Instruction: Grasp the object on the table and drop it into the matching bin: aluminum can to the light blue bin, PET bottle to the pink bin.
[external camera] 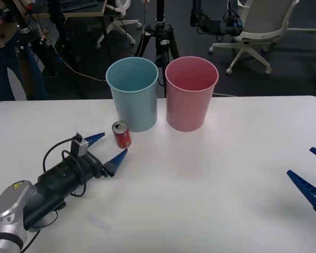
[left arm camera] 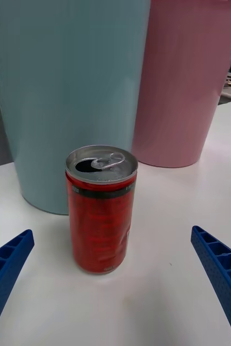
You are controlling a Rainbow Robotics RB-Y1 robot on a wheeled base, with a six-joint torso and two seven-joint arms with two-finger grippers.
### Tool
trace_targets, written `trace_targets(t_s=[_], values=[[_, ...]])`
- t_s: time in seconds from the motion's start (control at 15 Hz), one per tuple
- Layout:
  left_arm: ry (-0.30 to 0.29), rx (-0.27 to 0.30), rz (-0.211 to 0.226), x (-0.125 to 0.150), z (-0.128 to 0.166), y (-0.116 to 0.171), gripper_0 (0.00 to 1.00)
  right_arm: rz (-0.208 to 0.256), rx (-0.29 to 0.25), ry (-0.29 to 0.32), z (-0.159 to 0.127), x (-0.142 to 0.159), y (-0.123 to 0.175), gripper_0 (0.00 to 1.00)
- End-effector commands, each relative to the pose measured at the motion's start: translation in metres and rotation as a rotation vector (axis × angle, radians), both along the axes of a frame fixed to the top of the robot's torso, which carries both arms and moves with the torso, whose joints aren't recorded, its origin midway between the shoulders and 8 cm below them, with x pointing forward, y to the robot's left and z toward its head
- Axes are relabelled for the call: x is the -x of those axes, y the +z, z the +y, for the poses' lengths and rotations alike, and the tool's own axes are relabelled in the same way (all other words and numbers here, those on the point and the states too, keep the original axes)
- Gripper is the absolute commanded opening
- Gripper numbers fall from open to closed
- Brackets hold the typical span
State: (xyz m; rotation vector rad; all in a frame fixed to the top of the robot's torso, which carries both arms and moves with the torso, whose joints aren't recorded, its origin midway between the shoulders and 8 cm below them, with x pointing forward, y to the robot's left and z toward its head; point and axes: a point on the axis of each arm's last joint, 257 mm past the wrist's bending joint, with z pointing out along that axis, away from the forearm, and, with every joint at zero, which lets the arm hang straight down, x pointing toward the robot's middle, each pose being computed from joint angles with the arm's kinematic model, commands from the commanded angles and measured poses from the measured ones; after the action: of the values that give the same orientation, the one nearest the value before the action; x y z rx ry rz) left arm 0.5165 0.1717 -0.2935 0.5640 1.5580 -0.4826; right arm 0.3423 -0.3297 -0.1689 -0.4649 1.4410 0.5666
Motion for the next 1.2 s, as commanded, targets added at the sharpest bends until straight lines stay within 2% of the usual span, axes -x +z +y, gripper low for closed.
trace_targets(t_s=[0.07,0.4,1.2], values=[[0.018,-0.003,-0.004,-0.009,-0.005,0.002,1.0,0.0,0.0,0.0,0.0,0.0,0.0,1.0],[0.054,-0.014,-0.015,-0.023,-0.005,0.007,1.0,0.0,0.0,0.0,0.0,0.0,0.0,1.0],[0.132,-0.028,0.009,-0.05,-0.018,0.009,1.0,0.0,0.0,0.0,0.0,0.0,0.0,1.0]])
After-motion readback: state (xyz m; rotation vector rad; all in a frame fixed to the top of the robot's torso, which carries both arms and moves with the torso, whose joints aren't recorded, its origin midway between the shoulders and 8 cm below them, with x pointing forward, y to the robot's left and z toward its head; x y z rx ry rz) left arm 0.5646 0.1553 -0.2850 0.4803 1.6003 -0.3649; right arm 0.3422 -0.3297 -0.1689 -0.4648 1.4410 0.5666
